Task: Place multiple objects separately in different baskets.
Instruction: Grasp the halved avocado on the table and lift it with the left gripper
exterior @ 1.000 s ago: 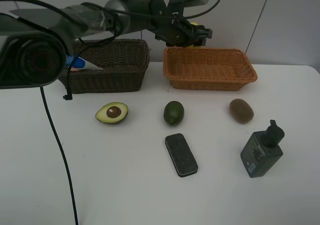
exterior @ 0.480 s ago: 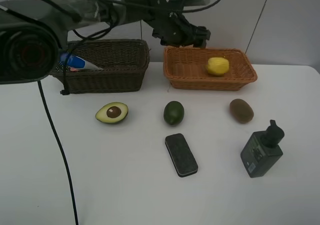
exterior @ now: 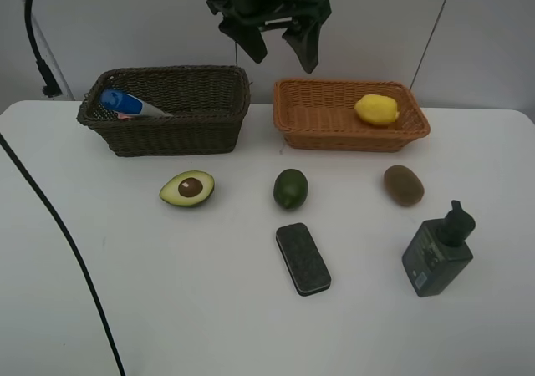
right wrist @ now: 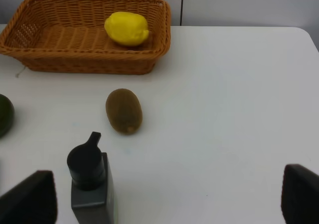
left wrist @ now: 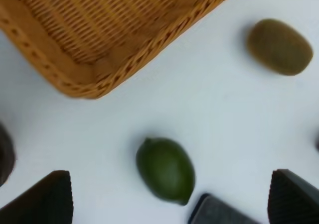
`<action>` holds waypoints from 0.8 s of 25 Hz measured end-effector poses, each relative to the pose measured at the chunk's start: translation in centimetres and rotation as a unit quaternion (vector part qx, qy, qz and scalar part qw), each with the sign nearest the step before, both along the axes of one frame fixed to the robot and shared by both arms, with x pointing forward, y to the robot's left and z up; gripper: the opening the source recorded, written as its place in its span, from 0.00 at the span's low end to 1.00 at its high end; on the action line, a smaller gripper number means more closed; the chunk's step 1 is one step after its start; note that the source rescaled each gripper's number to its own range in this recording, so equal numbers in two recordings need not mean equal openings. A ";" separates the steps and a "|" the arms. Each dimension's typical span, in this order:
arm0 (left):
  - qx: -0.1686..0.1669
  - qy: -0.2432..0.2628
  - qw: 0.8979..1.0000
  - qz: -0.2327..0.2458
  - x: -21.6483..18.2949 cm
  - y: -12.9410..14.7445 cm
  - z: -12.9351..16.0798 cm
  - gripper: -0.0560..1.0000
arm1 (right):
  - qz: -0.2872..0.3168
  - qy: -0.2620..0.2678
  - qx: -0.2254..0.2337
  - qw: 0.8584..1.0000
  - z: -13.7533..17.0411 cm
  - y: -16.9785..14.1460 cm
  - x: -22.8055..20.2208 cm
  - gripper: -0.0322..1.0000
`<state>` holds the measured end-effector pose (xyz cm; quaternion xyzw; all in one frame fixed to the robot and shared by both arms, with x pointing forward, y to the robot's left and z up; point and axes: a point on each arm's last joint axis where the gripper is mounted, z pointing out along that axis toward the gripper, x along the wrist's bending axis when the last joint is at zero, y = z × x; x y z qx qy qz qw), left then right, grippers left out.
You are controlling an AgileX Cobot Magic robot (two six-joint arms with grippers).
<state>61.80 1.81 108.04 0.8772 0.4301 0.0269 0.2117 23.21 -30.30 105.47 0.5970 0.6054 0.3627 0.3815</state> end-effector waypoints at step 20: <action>0.239 0.074 0.968 -0.028 -5.0 6.8 -8.8 1.00 | 0.000 0.000 0.000 1.000 0.0 0.0 0.0 0.98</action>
